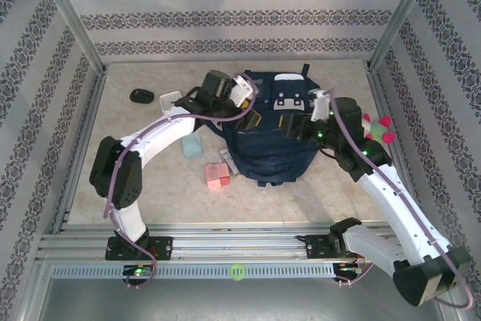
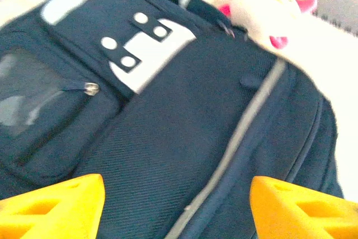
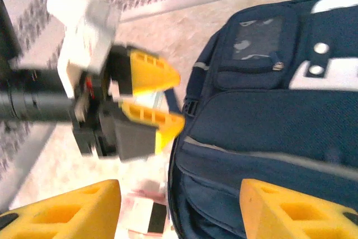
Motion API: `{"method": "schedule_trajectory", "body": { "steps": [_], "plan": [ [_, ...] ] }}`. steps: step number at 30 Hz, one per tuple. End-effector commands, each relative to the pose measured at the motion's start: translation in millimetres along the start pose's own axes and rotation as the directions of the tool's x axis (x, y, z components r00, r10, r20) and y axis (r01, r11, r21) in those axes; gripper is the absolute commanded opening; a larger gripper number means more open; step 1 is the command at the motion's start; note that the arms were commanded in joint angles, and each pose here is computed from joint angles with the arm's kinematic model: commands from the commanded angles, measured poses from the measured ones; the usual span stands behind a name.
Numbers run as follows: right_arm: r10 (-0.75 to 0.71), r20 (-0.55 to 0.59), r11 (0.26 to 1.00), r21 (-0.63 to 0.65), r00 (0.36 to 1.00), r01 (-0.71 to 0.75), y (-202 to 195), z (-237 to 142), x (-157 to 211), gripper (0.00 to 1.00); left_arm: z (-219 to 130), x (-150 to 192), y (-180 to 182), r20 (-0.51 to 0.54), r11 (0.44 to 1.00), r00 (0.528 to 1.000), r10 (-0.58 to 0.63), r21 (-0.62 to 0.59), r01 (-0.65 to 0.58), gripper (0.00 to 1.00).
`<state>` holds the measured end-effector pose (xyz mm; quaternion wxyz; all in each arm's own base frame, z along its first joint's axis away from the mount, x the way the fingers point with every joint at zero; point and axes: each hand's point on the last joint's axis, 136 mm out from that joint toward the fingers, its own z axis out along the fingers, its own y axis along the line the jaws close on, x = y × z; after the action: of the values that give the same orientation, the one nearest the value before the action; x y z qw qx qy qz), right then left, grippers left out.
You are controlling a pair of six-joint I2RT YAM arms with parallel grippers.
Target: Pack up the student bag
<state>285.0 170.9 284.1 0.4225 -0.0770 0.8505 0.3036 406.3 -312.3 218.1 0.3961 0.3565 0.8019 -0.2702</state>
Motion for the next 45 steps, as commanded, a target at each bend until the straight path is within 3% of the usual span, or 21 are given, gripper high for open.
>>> {"method": "schedule_trajectory", "body": {
  "steps": [1,5,8,14,18,22,26,31,34,42,43,45],
  "plan": [
    [-0.328,-0.185,0.938,0.054,0.926,0.343,0.1,13.7,36.3,0.59,-50.7,-27.4,30.2,0.111,0.984,0.982,-0.150,-0.081,0.160,0.69],
    [-0.575,-0.321,0.808,-0.082,0.752,0.583,11.8,41.8,80.6,0.60,-70.9,3.9,59.4,0.079,0.937,0.958,-0.276,-0.200,0.286,0.70],
    [-0.676,-0.415,0.719,-0.188,0.609,0.669,8.6,63.5,120.9,0.62,-77.9,30.9,66.5,0.059,0.912,0.946,-0.318,-0.252,0.323,0.70],
    [-0.669,-0.576,0.696,-0.262,0.471,0.668,-22.4,105.0,182.2,0.65,-74.7,86.9,74.0,0.022,0.850,0.902,-0.431,-0.324,0.415,0.70],
    [-0.646,-0.623,0.683,-0.214,0.440,0.699,-50.0,125.4,197.6,0.60,-58.9,119.4,76.9,-0.036,0.826,0.871,-0.490,-0.338,0.451,0.70],
    [-0.711,-0.582,0.621,-0.255,0.395,0.741,-49.6,124.3,193.8,0.58,-39.7,130.4,84.7,-0.083,0.813,0.833,-0.547,-0.287,0.506,0.70],
    [-0.817,-0.483,0.502,-0.331,0.314,0.799,-28.3,97.3,176.0,0.64,-27.7,121.4,95.9,-0.094,0.809,0.818,-0.568,-0.245,0.534,0.70],
    [-0.876,-0.355,0.438,-0.298,0.327,0.848,-0.7,65.2,144.9,0.68,-31.1,111.4,107.8,-0.071,0.817,0.833,-0.549,-0.256,0.516,0.70],
    [-0.895,-0.329,0.404,-0.307,0.302,0.862,6.1,65.3,151.3,0.74,-36.3,109.4,112.0,-0.046,0.811,0.832,-0.553,-0.256,0.525,0.70],
    [-0.873,-0.399,0.422,-0.330,0.281,0.844,-5.9,94.8,173.7,0.76,-45.0,112.4,115.0,-0.007,0.797,0.828,-0.561,-0.276,0.538,0.69],
    [-0.870,-0.406,0.426,-0.329,0.280,0.843,-11.6,106.8,179.3,0.76,-46.2,115.8,112.4,-0.019,0.784,0.813,-0.582,-0.277,0.555,0.69],
    [-0.841,-0.433,0.467,-0.278,0.324,0.840,-37.3,132.1,182.5,0.67,-49.5,122.9,102.2,-0.036,0.740,0.763,-0.645,-0.278,0.613,0.66]
  ]
}}
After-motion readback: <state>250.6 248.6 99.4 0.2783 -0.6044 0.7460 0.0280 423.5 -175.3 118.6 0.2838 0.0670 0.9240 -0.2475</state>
